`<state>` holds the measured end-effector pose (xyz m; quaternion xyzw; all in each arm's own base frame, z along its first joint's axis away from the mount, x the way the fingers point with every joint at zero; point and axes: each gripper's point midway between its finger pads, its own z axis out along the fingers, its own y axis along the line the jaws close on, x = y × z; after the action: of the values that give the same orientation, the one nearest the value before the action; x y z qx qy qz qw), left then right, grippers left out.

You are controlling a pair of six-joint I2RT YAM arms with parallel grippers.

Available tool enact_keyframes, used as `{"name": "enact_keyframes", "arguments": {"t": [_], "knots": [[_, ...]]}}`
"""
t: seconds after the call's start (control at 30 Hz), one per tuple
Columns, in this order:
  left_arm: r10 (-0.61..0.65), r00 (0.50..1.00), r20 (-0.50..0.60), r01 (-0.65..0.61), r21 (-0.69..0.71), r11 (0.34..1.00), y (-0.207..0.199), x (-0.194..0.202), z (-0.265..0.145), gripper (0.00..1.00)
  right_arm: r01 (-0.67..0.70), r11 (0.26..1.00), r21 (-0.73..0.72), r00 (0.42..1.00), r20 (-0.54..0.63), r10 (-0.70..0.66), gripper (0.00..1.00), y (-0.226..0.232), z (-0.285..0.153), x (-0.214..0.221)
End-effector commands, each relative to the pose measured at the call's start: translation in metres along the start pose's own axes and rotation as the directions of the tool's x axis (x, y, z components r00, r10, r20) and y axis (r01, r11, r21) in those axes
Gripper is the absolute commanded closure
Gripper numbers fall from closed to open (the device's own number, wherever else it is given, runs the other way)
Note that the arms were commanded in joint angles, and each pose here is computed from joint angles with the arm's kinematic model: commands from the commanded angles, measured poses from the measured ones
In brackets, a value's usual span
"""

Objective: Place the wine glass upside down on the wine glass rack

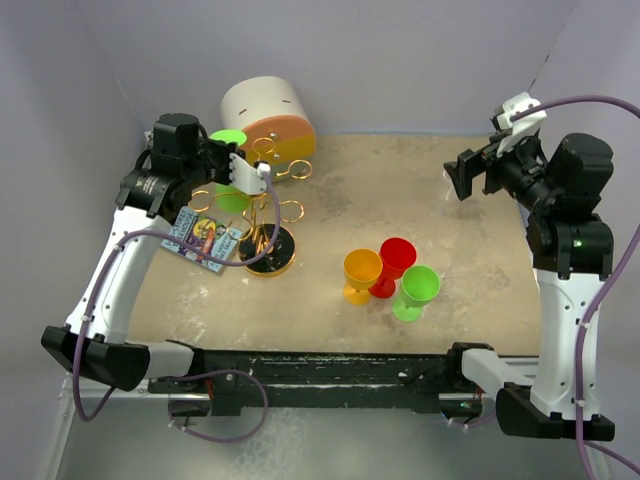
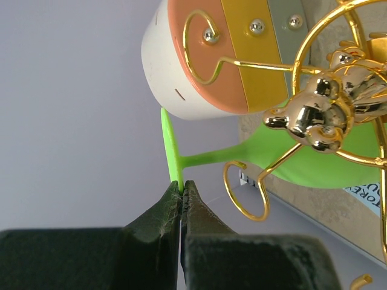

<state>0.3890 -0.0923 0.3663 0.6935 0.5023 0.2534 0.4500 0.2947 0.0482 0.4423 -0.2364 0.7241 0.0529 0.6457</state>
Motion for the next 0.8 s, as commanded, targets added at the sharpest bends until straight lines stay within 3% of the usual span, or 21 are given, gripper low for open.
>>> {"name": "enact_keyframes", "arguments": {"t": [0.0, 0.77], "knots": [[0.063, 0.998, 0.003, -0.063, -0.017, 0.998, 0.005, -0.005, -0.010, 1.00, 0.023, 1.000, 0.002, 0.998, 0.059, -0.023, 0.00, 0.000, -0.004, -0.014], [0.063, 0.996, -0.058, -0.061, 0.036, 0.997, -0.017, 0.004, -0.020, 1.00, 0.019, 1.000, 0.002, 0.998, 0.054, -0.019, 0.00, -0.001, -0.004, -0.009]]}}
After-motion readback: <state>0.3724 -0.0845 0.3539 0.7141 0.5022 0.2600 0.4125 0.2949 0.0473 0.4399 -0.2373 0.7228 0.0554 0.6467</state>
